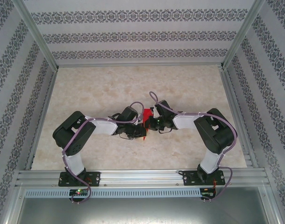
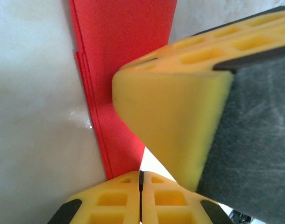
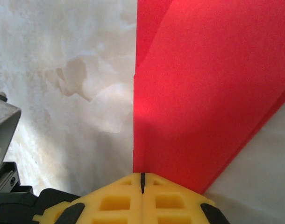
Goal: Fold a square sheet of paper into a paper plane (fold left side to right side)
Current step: Fold the wing for the fifth time at the center of the table.
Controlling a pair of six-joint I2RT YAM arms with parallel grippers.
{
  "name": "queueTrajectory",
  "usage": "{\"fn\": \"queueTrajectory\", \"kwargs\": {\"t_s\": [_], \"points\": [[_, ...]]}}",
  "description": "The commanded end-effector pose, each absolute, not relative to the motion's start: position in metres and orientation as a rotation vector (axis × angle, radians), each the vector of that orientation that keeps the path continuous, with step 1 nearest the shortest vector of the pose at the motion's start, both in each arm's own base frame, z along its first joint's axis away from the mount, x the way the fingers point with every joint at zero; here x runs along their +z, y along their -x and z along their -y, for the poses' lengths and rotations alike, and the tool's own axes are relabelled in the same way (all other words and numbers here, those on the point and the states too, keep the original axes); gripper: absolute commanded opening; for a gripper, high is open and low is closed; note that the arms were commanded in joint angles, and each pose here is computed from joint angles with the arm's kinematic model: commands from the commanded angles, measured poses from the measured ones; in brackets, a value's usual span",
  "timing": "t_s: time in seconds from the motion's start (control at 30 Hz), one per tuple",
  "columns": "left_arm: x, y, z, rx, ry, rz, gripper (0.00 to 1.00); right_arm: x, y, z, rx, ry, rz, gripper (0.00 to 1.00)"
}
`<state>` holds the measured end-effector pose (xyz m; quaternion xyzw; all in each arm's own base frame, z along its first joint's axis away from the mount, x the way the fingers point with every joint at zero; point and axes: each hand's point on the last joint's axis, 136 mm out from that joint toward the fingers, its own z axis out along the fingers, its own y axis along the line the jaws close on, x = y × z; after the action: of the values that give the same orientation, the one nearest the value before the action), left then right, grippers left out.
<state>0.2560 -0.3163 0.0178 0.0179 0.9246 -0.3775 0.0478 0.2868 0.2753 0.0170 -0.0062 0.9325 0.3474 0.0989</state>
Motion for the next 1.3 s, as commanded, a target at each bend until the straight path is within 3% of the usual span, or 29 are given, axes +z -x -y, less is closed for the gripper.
{"fn": "queueTrajectory", "kwargs": {"t_s": [0.0,0.87,1.27], "points": [[-0.013,-0.242,0.290,-0.979,0.009,-2.930,0.08,-0.003,-0.288,-0.265,0.890,0.060,-2.785,0.00],[-0.026,-0.235,0.283,-0.946,0.013,-2.964,0.07,0.011,-0.366,-0.231,0.925,-0.003,-2.698,0.00],[-0.023,-0.236,0.284,-0.958,0.007,-2.954,0.07,0.006,-0.397,-0.202,0.784,-0.055,-2.705,0.00]]}}
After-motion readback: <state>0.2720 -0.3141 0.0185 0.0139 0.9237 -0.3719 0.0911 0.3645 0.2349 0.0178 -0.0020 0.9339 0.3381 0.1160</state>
